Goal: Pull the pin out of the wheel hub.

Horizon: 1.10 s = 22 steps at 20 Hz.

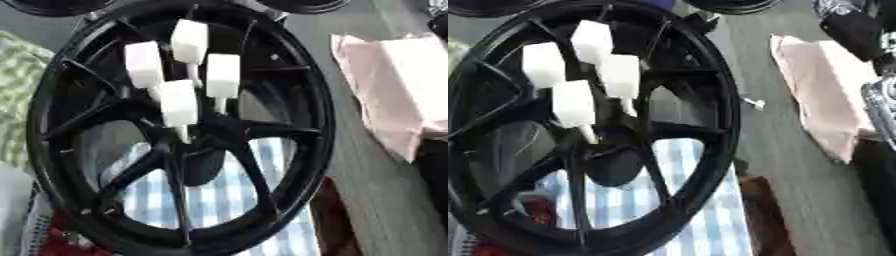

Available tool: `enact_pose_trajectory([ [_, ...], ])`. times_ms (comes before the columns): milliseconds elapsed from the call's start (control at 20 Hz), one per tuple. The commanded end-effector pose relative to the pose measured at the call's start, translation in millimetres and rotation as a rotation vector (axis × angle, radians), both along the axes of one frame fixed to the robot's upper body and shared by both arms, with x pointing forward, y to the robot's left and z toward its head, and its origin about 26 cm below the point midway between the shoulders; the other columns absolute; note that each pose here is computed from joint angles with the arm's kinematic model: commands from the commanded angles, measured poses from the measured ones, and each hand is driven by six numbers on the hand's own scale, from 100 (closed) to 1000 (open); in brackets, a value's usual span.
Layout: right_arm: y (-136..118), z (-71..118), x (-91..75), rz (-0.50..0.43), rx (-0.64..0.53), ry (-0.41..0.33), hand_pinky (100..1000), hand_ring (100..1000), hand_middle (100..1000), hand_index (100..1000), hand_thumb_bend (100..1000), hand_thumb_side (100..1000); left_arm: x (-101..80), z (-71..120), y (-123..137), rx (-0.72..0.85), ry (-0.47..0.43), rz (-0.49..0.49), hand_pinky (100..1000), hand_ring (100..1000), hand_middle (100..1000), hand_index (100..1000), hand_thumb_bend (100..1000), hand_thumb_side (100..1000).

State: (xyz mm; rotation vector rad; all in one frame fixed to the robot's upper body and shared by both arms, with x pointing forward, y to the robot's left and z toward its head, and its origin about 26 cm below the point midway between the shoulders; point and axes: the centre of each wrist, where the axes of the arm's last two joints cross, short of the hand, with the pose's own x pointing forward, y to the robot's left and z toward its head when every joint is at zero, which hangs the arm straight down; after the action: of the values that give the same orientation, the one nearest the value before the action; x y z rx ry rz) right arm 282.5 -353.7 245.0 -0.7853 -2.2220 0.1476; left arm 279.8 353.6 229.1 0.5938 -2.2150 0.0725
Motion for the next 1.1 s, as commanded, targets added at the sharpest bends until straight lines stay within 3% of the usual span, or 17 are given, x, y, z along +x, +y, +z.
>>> enact_pose_trajectory([
  [50,2.5,8.4,-2.4,0.007,-0.009,-0.024,890,781,769,793,194,330,-1.3,7.5,-3.1,0.013,-0.021,-0.014,689,701,635,771,913,604],
  [350,4.8,7.4,-1.4,0.013,0.001,-0.020,890,781,769,793,194,329,1.9,9.3,-9.9,0.004,-0.022,-0.038,688,699,632,770,911,602],
  [500,3.8,6.1,-1.9,0.005,-0.002,-0.013,890,781,769,793,196,328,4.0,21.1,-13.0,0.093,-0.017,-0.042,695,702,632,779,920,606],
  [750,1.0,2.9,-3.7,-0.012,-0.017,0.008,890,781,769,792,197,329,5.0,62.8,-20.6,0.459,0.145,-0.050,727,719,653,796,910,591],
  [900,-0.2,0.9,-4.6,-0.018,-0.025,0.022,890,781,769,792,197,332,2.8,89.8,-26.7,0.675,0.269,-0.061,760,742,684,811,853,582],
  [1100,-1.1,0.3,-5.2,-0.023,-0.037,0.034,890,781,769,792,203,330,0.2,116.3,-39.4,0.888,0.367,-0.102,789,764,715,826,800,583],
])
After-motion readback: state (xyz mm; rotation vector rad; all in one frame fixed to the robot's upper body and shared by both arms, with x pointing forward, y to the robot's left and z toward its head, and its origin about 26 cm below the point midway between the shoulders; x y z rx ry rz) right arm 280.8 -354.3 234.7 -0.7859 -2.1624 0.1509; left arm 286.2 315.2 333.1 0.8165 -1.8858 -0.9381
